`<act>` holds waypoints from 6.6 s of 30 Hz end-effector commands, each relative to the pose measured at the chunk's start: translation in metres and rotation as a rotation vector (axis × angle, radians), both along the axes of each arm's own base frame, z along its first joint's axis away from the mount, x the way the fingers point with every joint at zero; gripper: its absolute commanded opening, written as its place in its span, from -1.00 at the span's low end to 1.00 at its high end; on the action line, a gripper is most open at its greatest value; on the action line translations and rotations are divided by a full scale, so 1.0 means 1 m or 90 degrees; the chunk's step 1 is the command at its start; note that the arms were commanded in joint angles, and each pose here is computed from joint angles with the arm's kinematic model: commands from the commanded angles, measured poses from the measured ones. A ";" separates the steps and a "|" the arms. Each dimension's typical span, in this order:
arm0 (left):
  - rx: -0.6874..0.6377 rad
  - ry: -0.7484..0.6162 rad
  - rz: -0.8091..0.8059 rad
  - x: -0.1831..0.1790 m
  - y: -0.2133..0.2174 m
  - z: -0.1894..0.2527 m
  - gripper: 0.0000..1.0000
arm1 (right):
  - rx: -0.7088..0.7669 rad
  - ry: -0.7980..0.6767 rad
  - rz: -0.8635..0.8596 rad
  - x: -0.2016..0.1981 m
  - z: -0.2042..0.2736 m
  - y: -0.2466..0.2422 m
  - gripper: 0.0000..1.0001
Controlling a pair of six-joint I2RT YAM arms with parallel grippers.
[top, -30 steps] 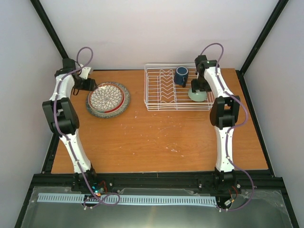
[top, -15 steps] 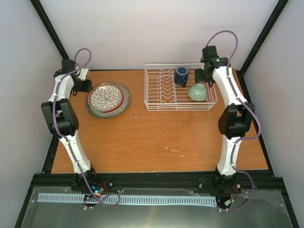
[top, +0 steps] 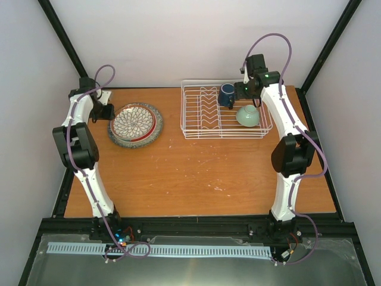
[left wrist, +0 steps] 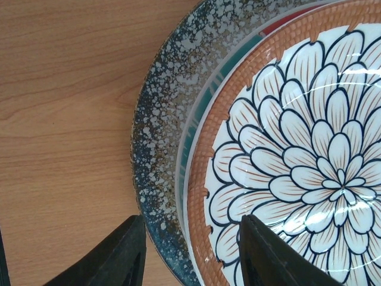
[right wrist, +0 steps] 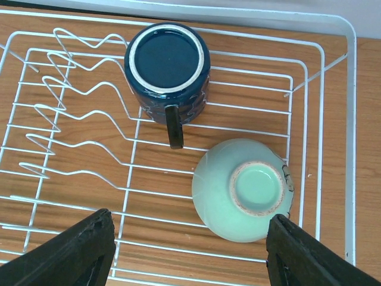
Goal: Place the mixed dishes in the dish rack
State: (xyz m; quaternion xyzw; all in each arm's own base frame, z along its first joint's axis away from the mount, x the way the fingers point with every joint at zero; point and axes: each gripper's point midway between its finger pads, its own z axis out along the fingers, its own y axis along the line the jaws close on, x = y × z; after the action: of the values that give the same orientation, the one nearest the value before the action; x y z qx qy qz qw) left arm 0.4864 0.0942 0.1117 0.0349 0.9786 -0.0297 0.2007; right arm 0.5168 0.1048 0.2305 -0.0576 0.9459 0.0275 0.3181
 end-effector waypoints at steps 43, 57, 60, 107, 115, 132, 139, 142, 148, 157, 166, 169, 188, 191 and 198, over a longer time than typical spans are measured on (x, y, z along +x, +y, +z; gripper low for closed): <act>-0.155 -0.067 -0.102 0.018 -0.044 0.016 -0.99 | 0.000 0.029 0.032 0.001 -0.017 0.016 0.38; -0.302 -0.149 -0.219 0.025 -0.081 0.033 -0.99 | 0.043 0.052 0.064 0.005 -0.034 0.032 0.37; -0.343 -0.169 -0.238 0.024 -0.082 0.034 -0.99 | 0.052 0.057 0.069 0.006 -0.038 0.035 0.37; -0.437 -0.506 -0.442 0.013 -0.171 0.220 -0.99 | 0.322 -0.051 0.288 -0.006 -0.002 0.116 0.35; -0.370 -0.561 -0.469 0.040 -0.242 0.228 -0.99 | 0.237 -0.178 0.202 -0.004 0.023 0.079 0.36; -0.210 -0.727 -0.446 0.100 -0.309 0.252 -0.99 | 0.138 -0.338 -0.035 -0.018 0.043 -0.016 0.36; -0.124 -0.800 -0.469 0.116 -0.355 0.252 -0.99 | 0.139 -0.374 -0.051 -0.027 0.048 -0.024 0.36; -0.089 -0.831 -0.465 0.120 -0.361 0.250 -0.99 | 0.142 -0.391 -0.053 -0.032 0.051 -0.026 0.36; -0.033 -0.912 -0.451 0.122 -0.356 0.260 -0.99 | 0.155 -0.402 -0.047 -0.034 0.049 -0.024 0.36; 0.016 -0.993 -0.457 0.120 -0.354 0.277 -0.99 | 0.154 -0.400 -0.044 -0.031 0.045 -0.023 0.35; 0.038 -1.016 -0.468 0.122 -0.356 0.254 -0.99 | 0.158 -0.407 -0.038 -0.031 0.047 -0.022 0.35; 0.054 -1.021 -0.466 0.123 -0.354 0.246 -0.99 | 0.161 -0.408 -0.034 -0.031 0.047 -0.021 0.35; 0.066 -0.991 -0.497 0.123 -0.358 0.199 -0.99 | 0.165 -0.399 -0.026 -0.030 0.040 -0.018 0.35; 0.069 -0.967 -0.505 0.124 -0.358 0.187 -0.99 | 0.160 -0.395 -0.029 -0.030 0.037 -0.019 0.35; 0.083 -0.908 -0.519 0.123 -0.358 0.152 -0.99 | 0.155 -0.391 -0.031 -0.031 0.034 -0.020 0.35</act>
State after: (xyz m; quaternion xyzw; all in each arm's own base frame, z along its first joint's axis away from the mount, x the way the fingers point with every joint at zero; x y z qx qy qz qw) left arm 0.6154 -0.2666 0.2349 0.4090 0.5605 -0.0402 0.7190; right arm 0.4840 0.0885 0.2656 -0.0054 0.7993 0.1206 0.5887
